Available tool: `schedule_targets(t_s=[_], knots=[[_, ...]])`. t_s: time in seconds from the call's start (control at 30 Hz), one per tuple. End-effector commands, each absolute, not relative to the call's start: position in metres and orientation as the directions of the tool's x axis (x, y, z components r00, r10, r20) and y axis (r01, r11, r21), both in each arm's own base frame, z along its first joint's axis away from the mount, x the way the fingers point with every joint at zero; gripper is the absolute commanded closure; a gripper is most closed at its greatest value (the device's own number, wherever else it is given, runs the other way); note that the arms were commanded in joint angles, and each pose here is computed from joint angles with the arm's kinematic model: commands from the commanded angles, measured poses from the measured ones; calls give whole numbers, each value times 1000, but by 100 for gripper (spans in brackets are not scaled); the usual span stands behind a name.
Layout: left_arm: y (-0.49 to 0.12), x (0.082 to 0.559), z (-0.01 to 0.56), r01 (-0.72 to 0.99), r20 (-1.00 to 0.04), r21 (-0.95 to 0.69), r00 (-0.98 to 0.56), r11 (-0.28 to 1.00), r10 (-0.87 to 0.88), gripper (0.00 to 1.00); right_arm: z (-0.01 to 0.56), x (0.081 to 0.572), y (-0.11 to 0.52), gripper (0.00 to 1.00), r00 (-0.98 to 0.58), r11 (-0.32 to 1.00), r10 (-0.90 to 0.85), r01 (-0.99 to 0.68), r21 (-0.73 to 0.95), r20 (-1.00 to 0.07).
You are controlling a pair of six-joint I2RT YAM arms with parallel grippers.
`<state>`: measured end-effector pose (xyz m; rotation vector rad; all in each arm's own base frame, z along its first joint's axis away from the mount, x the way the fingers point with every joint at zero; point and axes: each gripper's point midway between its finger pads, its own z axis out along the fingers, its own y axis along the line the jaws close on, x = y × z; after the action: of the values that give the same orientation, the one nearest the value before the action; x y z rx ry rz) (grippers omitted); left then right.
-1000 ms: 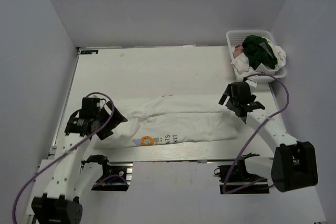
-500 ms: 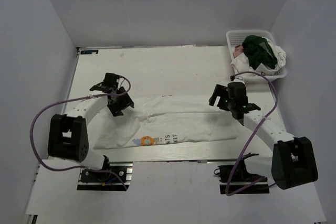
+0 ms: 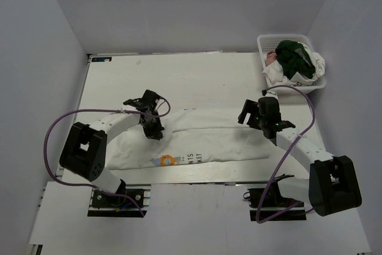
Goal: Fold and stack the t-shirts
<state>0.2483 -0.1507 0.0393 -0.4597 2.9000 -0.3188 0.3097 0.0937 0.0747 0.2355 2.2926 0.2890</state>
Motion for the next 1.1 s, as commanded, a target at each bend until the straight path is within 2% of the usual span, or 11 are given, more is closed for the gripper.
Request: schedule_targets(t_s=[0.0,0.13,0.17,0.37,0.47,0.5,0.63,0.7,0.77,0.8,1.07], knots=[[-184,234,62,-203,-117,-333,-960,921,-254,100,82,314,96,10,-639,951,274,72,299,-719],[-203,207,64,-154,-51,-337,-982,929,-182,98,79,314,96,10,-644,950,280,78,303,-712],[-208,204,64,-136,-44,-331,-986,934,-159,91,78,313,97,10,-648,949,282,78,307,-707],[-250,208,76,4,-71,-370,-997,929,-24,70,75,309,101,10,-661,945,281,65,320,-696],[-276,202,82,100,-79,-382,-994,919,75,21,74,309,97,10,-656,949,281,78,307,-701],[-273,198,79,119,-69,-323,-992,939,102,9,75,310,95,10,-654,950,279,81,302,-703],[-252,183,75,131,-34,-185,-991,974,127,6,77,310,95,10,-652,951,279,85,298,-705],[-244,178,85,141,-50,-162,-990,977,134,6,77,309,95,10,-652,952,272,78,295,-707],[-235,179,95,111,-83,-137,-991,984,101,0,79,309,97,10,-650,954,260,59,294,-714],[-223,182,102,91,-134,-97,-988,991,77,0,82,309,99,10,-647,952,259,47,301,-718],[-130,156,90,-245,-198,132,-956,961,-216,0,92,310,116,10,-627,947,222,-44,319,-747]])
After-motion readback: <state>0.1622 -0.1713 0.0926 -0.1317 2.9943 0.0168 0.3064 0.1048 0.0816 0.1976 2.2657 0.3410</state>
